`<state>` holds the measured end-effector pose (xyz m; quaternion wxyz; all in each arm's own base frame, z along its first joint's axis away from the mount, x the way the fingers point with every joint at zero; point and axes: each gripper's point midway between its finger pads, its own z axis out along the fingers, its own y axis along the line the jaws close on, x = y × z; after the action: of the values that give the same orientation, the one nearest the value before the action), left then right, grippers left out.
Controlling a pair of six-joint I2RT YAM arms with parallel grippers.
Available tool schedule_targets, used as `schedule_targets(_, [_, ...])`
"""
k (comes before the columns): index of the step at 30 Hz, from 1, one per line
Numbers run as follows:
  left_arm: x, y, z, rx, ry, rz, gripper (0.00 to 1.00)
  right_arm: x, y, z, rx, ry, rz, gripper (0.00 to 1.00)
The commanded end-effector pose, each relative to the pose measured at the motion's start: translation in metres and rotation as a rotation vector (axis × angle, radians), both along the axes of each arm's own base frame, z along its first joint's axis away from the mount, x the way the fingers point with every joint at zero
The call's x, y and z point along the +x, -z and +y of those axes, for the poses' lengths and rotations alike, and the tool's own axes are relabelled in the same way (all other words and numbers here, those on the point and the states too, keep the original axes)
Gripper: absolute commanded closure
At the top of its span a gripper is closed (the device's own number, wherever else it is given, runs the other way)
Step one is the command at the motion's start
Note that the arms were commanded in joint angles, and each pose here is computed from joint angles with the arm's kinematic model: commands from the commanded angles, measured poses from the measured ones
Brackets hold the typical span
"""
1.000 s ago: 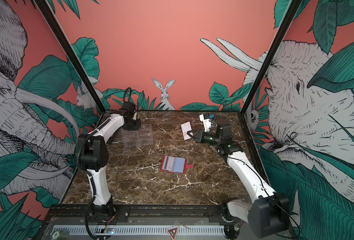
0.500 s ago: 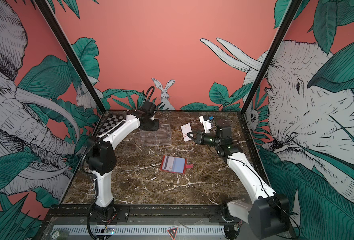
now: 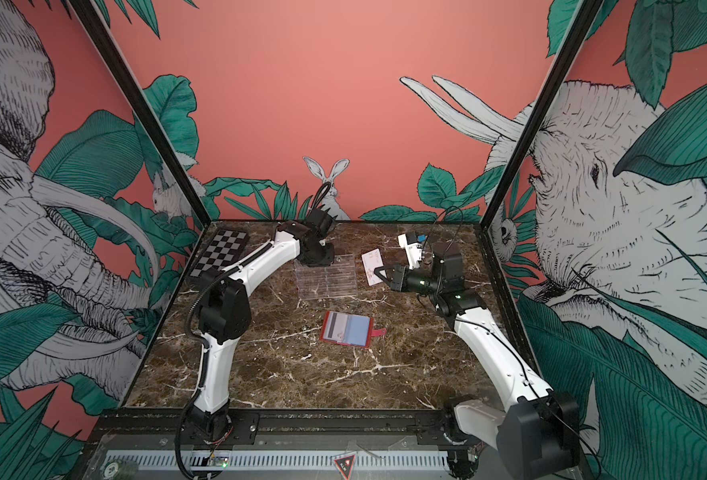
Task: Take the credit cards out of the card holder
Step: Place the storage box at the top-center of the table.
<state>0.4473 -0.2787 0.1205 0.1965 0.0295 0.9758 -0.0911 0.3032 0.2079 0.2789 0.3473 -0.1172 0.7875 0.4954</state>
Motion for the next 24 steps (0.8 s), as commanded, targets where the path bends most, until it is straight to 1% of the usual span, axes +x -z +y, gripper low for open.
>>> schedule_targets(1, [0.001, -0.021, -0.009, -0.033, -0.023, -0.028, 0.99, -0.006, -0.005, 0.003, 0.0, -0.034, -0.043, 1.0])
schedule_targets(7, [0.0, -0.009, -0.016, -0.044, -0.035, -0.009, 0.99, -0.008, 0.001, 0.002, -0.01, -0.036, -0.035, 1.0])
schedule_targets(15, [0.0, 0.001, -0.029, -0.077, -0.021, 0.011, 0.93, -0.007, 0.011, 0.002, -0.02, -0.035, -0.011, 1.0])
schedule_targets(21, [-0.005, 0.014, -0.033, -0.079, -0.005, 0.035, 0.92, -0.006, 0.01, 0.002, -0.023, -0.034, -0.013, 1.0])
schedule_targets(24, [-0.006, 0.015, -0.037, -0.102, -0.002, 0.033, 0.92, -0.006, 0.011, 0.002, -0.028, -0.034, -0.008, 1.0])
